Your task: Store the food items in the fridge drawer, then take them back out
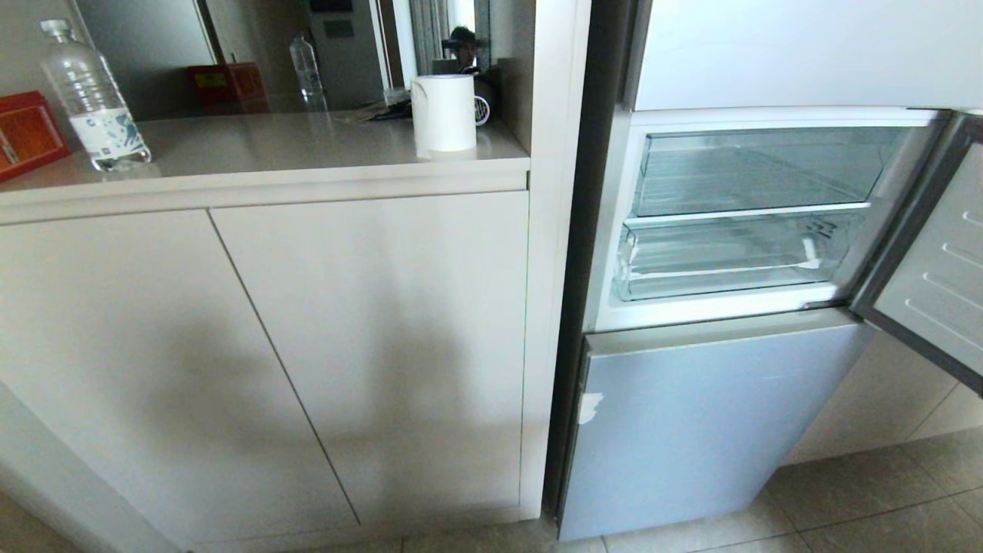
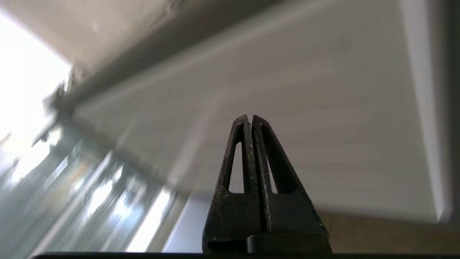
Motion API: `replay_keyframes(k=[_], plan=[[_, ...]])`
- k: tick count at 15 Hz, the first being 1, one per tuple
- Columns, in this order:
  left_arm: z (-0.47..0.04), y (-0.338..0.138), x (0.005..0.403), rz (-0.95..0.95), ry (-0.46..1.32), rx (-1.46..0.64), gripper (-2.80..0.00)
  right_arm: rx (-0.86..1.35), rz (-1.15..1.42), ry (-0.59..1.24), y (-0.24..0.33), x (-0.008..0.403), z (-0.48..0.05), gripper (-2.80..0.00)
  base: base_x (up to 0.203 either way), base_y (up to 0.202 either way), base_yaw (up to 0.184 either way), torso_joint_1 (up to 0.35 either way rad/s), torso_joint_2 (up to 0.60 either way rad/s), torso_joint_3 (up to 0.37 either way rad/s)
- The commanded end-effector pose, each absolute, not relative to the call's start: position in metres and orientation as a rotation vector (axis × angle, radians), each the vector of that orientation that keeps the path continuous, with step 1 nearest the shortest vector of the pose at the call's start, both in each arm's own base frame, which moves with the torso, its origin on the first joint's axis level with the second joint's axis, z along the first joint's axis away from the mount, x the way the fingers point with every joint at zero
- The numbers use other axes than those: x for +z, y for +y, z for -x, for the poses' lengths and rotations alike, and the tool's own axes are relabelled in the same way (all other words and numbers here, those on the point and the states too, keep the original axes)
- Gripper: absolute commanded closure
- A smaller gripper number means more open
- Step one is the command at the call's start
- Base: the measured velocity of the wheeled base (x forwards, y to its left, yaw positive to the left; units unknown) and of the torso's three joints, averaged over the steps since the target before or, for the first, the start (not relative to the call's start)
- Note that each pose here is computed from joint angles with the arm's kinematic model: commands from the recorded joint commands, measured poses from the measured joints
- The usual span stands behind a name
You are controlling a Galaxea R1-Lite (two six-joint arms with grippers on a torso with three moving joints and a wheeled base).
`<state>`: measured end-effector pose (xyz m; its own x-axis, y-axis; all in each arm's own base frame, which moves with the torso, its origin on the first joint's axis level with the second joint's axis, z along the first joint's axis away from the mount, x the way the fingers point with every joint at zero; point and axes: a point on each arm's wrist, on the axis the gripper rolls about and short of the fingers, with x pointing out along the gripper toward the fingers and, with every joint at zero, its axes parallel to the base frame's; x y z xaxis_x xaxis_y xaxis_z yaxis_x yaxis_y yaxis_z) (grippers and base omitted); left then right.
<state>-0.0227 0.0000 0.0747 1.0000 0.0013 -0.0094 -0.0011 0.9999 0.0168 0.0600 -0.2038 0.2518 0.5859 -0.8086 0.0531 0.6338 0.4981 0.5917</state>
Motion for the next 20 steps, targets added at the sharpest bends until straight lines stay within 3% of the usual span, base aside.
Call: replay_keyframes(k=[1,6,15,20], plan=[[0.023,0.0,0.075,-0.017,0.011,0.003,0.0,-0.979,-0.584,-0.375,-0.251,0.25,-0.048,0.0,0.0,0.0,0.0,0.0,0.0,0.0],[0.023,0.0,0.075,-0.017,0.011,0.001,0.0,-0.944,-0.493,-0.426,-0.225,0.274,-0.039,0.0,0.0,0.0,0.0,0.0,0.0,0.0],[0.023,0.0,0.075,-0.017,0.012,0.002,0.0,-0.947,-0.419,-0.401,-0.201,0.272,-0.036,0.0,0.0,0.0,0.0,0.0,0.0,0.0],[0.023,0.0,0.075,-0.017,0.011,0.003,0.0,-0.945,-0.408,-0.405,-0.193,0.272,-0.035,0.0,-0.001,0.003,-0.151,0.001,0.0,0.002]])
